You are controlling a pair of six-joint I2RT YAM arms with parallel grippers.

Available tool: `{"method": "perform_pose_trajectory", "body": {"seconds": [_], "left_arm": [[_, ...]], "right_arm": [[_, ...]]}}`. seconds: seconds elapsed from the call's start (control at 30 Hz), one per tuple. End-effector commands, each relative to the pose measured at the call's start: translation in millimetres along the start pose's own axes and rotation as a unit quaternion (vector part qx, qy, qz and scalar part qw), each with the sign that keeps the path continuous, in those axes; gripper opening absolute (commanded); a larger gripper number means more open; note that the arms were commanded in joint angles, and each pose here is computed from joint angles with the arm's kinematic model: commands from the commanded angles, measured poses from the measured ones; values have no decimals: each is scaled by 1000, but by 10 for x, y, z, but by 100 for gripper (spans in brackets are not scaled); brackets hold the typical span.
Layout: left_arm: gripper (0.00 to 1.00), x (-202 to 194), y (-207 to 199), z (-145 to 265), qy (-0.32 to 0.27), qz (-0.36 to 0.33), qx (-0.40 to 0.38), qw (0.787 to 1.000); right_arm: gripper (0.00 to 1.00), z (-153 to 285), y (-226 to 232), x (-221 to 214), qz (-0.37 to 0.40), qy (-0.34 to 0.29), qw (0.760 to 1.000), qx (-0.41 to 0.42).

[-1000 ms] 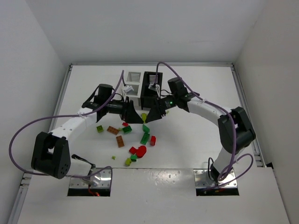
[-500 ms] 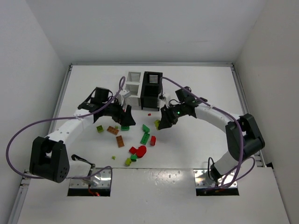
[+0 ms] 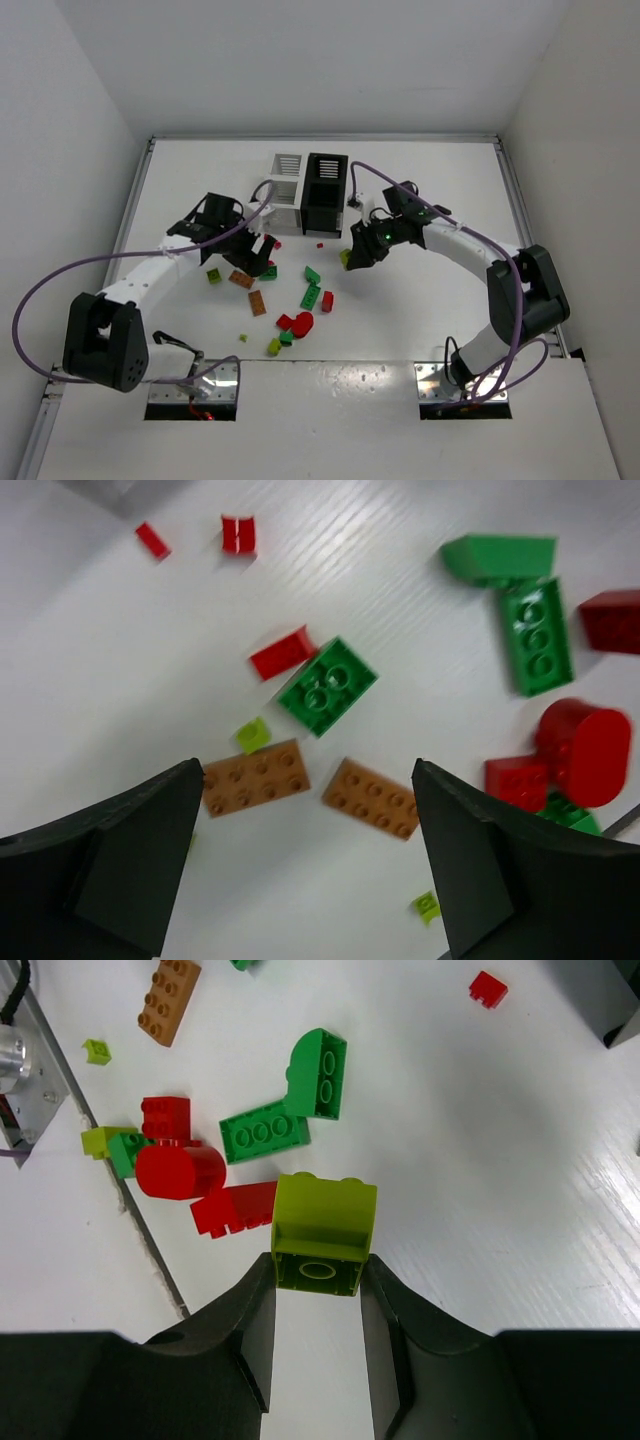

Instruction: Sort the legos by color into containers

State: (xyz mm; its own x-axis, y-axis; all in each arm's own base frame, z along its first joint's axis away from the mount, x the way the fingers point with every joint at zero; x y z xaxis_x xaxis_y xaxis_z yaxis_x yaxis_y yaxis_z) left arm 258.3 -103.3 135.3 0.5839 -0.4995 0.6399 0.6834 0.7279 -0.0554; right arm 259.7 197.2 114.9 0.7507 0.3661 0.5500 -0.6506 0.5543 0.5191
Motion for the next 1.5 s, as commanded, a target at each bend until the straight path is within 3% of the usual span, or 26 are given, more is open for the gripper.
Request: {"method": "perform_pose_trajectory", "body": {"seconds": [0.0,0.13,0.37,0.77,1.0,1.13,1.33,1.47], "left_arm": [[90,-50,176,115,59,-82,39,994],[82,-259,406,181,113,-103,48,987],[79,-640,924,401,176,-106,74,976],[75,-867,988,133,204,-94,9,974],[62,-880,1054,-2,213,-95,4,972],[46,-892,1044,-60,208,-92,-7,974],[24,-841,1029,-76,193,-87,-14,977],[20,-595,1111,38,142,-59,-8,988]], "right_arm": [[0,105,20,115,25,-18,999,-11],[0,105,16,115,30,-18,999,-11],[0,122,-27,238,33,-28,999,-19],[0,111,-71,529,26,-46,998,-18],[0,115,-83,714,15,-57,998,-9],[0,129,-77,843,8,-74,997,-13],[0,310,-220,1294,-6,-151,986,-71],[0,422,-449,1804,-17,-209,969,-131]]}}
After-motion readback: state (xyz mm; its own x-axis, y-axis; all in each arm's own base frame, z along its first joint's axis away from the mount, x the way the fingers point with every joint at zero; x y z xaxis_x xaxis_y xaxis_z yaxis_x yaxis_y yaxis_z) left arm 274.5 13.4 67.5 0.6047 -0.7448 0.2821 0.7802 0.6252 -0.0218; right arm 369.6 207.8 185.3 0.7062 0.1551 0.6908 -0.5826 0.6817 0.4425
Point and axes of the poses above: each gripper's point midway between its finger pads, its own z axis back along the fingers, its own y axis along the line the jaws close on, x = y × z, the point moved 5 cm from there along z, back along the fingers, and after that the axes turned 6 degrees about -z, right-handed, at the moved point
